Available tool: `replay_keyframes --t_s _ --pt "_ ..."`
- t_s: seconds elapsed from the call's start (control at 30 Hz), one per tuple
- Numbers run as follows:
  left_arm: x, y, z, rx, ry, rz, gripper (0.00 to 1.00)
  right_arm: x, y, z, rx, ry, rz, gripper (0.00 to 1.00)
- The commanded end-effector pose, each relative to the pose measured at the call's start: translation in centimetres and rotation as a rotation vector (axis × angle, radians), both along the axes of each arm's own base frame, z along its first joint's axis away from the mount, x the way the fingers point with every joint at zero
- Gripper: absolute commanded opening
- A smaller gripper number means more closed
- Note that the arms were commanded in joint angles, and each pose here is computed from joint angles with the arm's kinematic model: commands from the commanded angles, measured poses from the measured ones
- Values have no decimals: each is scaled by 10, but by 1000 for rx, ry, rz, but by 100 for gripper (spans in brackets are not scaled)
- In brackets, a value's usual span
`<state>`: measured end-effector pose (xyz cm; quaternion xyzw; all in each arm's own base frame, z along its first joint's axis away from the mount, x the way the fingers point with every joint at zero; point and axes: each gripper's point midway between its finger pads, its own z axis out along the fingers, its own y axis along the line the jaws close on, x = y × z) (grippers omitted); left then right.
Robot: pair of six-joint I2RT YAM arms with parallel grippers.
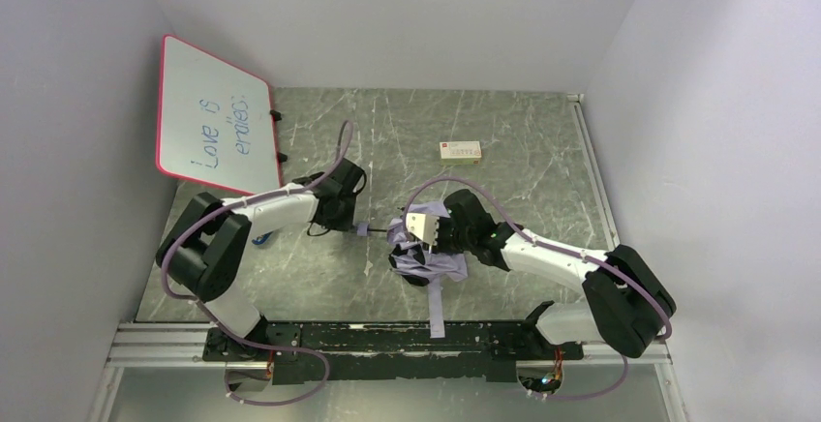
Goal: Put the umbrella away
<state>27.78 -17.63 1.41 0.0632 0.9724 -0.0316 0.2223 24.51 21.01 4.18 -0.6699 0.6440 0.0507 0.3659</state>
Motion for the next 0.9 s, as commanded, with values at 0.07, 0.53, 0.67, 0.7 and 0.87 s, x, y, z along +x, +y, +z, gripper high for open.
replay_keyframes --t_s 0.07,0.53,0.67,0.7,0.87 --pt "8 -55 13 -140 -25 -128 5 -41 -11 -37 -61 170 37 23" --pt "-14 -140 31 -261 -68 -307 5 -49 -3 -42 -49 188 64 24" --pt "4 -105 41 -150 -119 -252 5 -46 -5 -42 -49 168 46 25" --pt "8 -94 47 -146 -127 -233 7 -45 -5 -42 -47 158 41 26" --pt "37 -32 93 -126 -247 -115 30 -45 -6 -43 -56 123 85 31"
